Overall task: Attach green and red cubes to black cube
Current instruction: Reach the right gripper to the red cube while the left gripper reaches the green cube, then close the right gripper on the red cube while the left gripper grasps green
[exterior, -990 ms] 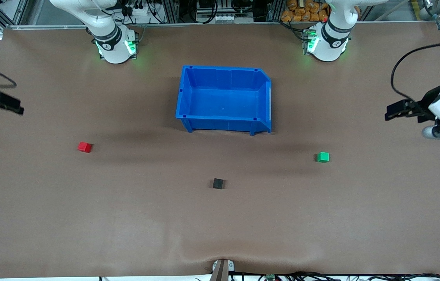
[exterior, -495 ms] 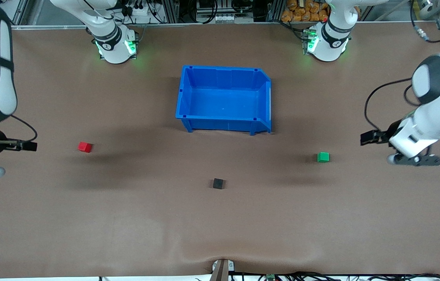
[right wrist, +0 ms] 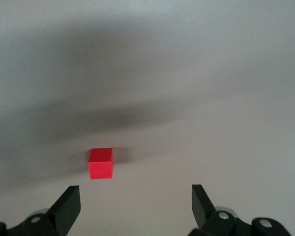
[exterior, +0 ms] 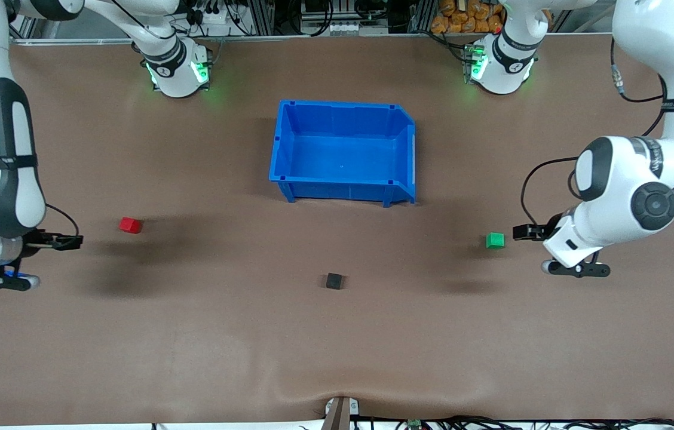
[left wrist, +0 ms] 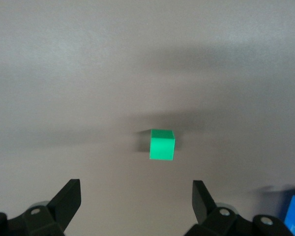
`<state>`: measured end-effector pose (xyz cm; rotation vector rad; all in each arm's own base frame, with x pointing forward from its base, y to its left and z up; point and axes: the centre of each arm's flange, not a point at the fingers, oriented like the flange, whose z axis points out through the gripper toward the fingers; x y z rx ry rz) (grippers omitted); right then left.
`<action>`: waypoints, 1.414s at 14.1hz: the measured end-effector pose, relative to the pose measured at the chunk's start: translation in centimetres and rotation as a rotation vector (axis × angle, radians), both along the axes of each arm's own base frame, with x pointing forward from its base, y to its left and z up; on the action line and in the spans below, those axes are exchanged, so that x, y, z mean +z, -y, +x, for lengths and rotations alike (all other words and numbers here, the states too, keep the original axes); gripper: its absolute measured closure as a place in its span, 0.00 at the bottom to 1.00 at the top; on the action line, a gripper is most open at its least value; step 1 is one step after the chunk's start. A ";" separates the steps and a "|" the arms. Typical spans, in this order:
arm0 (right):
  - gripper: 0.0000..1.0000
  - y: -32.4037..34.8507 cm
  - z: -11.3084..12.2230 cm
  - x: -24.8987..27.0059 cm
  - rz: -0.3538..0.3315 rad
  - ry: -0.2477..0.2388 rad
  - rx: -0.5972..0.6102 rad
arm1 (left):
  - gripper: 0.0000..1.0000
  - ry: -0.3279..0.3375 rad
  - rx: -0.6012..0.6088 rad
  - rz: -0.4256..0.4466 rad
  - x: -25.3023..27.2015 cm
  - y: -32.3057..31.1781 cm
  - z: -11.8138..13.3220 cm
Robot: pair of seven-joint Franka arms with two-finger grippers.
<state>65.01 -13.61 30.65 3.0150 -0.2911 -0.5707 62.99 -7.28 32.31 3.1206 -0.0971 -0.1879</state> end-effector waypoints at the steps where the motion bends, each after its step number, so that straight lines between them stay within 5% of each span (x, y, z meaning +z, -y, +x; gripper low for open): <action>1: 0.00 -0.5 0.0 -0.6 0.005 -0.004 -0.021 | 0.00 0.012 0.005 -0.001 -1.0 0.0 -0.1; 7: 0.00 -4.4 -1.1 -6.9 -0.016 0.069 -0.055 | 0.00 0.084 0.033 -0.013 -8.5 2.5 -2.2; 12: 0.03 -4.3 -3.5 -10.0 -0.012 0.012 -0.062 | 0.00 0.082 0.027 -0.018 -13.8 3.1 -3.1; 14: 0.22 -4.7 -3.9 -10.5 -0.014 -0.006 -0.069 | 0.00 0.075 0.026 -0.017 -14.4 3.1 -3.2; 17: 0.22 -5.9 -4.7 -11.5 -0.022 -0.032 -0.080 | 0.00 0.076 0.026 -0.017 -14.3 3.1 -3.2; 20: 0.24 -6.2 -5.5 -12.8 -0.030 -0.039 -0.094 | 0.28 0.068 0.026 -0.016 -14.6 3.1 -3.5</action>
